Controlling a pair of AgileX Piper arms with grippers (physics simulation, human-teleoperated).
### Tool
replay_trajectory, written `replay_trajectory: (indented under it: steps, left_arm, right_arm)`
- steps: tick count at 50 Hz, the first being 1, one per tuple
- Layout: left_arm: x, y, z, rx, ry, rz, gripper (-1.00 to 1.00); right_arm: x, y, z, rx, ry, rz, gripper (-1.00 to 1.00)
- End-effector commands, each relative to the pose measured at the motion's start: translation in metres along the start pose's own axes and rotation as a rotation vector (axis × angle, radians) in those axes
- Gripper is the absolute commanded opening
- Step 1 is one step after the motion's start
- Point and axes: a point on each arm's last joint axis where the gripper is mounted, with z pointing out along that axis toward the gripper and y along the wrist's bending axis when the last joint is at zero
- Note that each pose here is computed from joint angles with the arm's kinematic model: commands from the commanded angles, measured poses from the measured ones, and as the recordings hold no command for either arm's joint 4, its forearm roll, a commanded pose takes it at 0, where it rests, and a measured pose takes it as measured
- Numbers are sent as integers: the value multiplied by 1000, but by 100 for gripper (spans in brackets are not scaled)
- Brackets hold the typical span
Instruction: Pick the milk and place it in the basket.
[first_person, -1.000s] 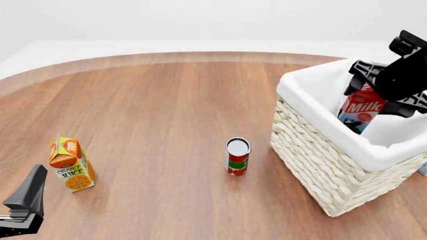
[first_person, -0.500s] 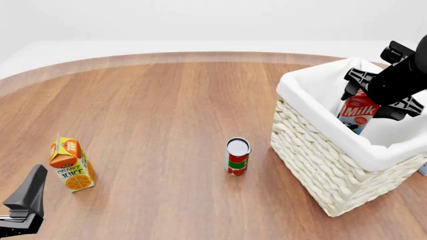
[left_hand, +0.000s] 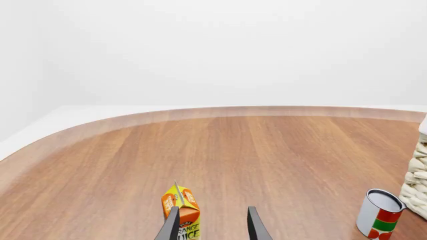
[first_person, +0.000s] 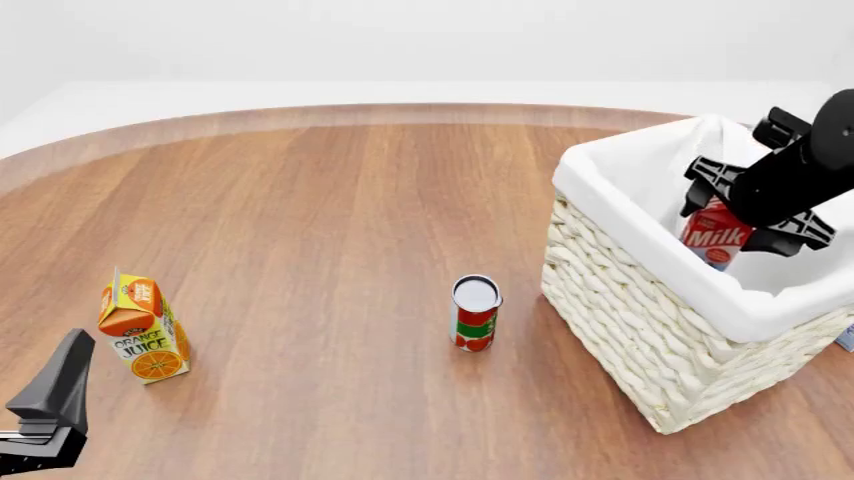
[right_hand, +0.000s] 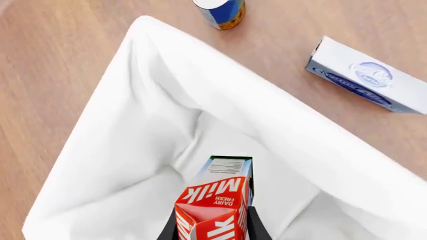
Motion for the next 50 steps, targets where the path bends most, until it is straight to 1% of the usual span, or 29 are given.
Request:
replay_trajectory:
  steps: [1, 18, 32, 44, 45, 50]
  left_arm:
    - [0, 0, 0, 0, 0, 0, 100]
    - [0, 0, 0, 0, 0, 0, 100]
    - [0, 0, 0, 0, 0, 0, 100]
    - [0, 0, 0, 0, 0, 0, 100]
    - [0, 0, 0, 0, 0, 0, 100]
    - [0, 0, 0, 0, 0, 0, 100]
  right_arm:
    - [-2, -6, 10, 6, -13, 36, -100]
    - [3, -13, 29, 25, 8, 47, -100]
    - [12, -10, 38, 19, 20, 51, -100]
    - [12, -10, 41, 19, 19, 58, -100]
    - [12, -10, 41, 19, 20, 59, 100]
    - [13, -8, 40, 16, 20, 62, 100]
